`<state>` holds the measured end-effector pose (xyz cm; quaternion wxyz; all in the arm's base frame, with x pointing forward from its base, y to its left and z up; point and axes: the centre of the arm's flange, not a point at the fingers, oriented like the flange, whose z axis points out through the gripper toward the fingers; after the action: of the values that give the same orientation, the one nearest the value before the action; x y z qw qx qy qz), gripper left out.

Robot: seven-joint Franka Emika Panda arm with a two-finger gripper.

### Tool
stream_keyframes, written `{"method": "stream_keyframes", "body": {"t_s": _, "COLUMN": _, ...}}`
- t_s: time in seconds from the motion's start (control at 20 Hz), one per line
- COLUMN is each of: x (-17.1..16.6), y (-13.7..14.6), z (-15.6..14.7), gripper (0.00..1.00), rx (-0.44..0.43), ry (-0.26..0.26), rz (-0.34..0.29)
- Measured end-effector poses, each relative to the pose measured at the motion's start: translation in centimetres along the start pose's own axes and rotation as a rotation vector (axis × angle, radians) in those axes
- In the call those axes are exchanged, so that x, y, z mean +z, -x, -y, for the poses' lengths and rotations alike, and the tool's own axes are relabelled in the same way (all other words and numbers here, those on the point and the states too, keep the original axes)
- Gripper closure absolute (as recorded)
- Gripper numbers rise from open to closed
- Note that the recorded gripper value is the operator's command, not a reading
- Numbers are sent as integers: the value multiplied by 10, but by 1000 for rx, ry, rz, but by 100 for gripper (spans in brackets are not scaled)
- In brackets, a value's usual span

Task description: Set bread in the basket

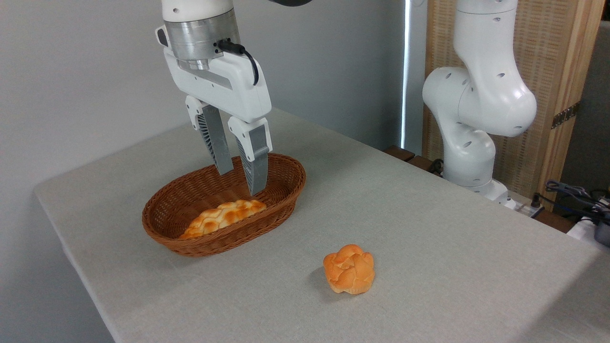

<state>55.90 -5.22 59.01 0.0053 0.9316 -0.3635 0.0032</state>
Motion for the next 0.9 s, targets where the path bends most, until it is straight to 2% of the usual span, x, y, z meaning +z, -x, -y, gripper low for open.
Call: {"method": "stream_keyframes", "body": {"t_s": 0.9, "x": 1, "y": 1, "z": 2, "gripper": 0, "rx": -5, "ry": 1, "rz": 1}}
